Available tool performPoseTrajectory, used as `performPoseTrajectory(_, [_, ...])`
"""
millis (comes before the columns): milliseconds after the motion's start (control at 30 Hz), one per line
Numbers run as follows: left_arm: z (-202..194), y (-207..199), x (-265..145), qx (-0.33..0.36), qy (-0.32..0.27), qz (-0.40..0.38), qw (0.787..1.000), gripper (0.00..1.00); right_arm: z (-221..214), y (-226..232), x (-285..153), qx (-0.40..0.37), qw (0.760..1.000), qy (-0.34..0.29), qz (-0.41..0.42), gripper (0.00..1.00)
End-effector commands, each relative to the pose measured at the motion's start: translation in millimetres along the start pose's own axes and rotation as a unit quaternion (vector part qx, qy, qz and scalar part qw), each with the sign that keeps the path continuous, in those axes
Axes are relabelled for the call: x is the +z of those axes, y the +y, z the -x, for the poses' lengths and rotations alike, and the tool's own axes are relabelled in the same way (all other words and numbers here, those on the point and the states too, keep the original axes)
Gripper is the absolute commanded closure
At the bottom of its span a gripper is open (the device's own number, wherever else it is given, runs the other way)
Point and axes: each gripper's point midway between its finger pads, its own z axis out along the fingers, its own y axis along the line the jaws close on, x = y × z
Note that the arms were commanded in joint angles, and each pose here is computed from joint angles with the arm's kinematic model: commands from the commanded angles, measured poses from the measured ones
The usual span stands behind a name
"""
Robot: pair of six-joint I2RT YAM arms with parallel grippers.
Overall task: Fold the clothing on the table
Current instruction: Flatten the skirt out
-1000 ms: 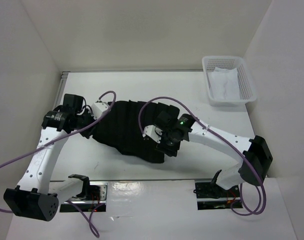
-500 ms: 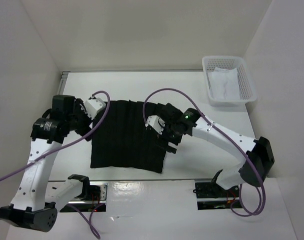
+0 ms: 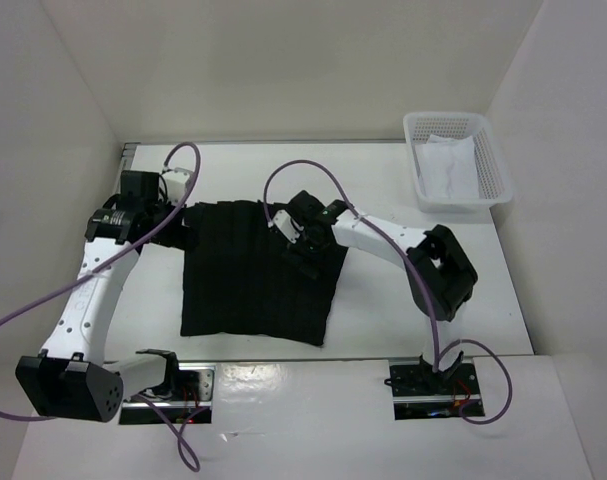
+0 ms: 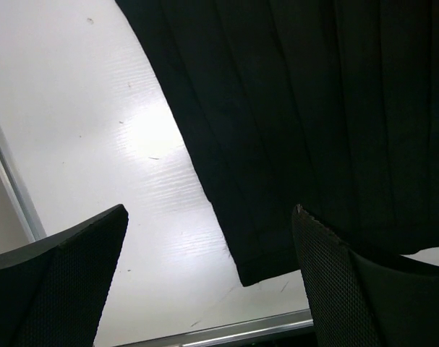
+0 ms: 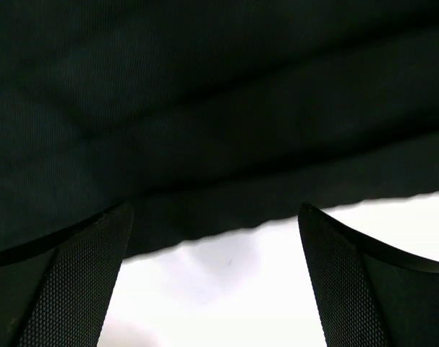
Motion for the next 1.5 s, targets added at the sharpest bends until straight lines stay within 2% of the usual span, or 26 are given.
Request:
performPoseTrajectory(0, [15.7,8.6,-11.7,-0.064,-0.048,0.019,0.997,0.0,48.0,-9.3,5.8,-0.002,0.998,-0.062,-0.005,0.01])
performPoseTrajectory(167, [5.8,12.3,-7.2,-0.08,-0.053,0.012,0.995,0.0,78.5,-2.9,8.5,0.031,0.994,-0.102,0.023,0.01])
performPoseTrajectory(300, [-7.0,21.4,0.7,-0.099,-0.049,0.01,0.994,0.0,97.6,11.6,13.2,0.049,0.991,-0.11,0.053,0.01])
performPoseTrajectory(433, [-11.4,25.7,1.3,-0.108,-0.057,0.006,0.992,0.0,106.3,31.8,15.7,0.029,0.991,-0.111,0.064,0.01])
performPoseTrajectory(600, [-15.1,32.3,4.4,-0.116,-0.063,-0.001,0.991,0.0,97.3,62.9,33.7,0.0,0.994,-0.083,0.069,0.01])
performPoseTrajectory(733, [-16.4,33.4,6.1,-0.119,-0.064,-0.002,0.991,0.0,86.2,64.9,58.7,-0.004,0.997,-0.055,0.056,0.01])
performPoseTrajectory(1000, [-18.3,34.7,3.1,-0.121,-0.068,0.002,0.99,0.0,69.1,44.7,80.7,0.012,0.999,-0.026,0.029,0.01])
performPoseTrajectory(1300, [-17.7,33.2,3.1,-0.121,-0.069,-0.002,0.99,0.0,45.1,-37.3,93.0,0.022,0.999,0.001,-0.048,0.01])
performPoseTrajectory(1467, [-18.4,35.7,2.8,-0.124,-0.069,0.001,0.99,0.0,44.1,-71.7,84.8,0.018,0.997,-0.004,-0.076,0.01])
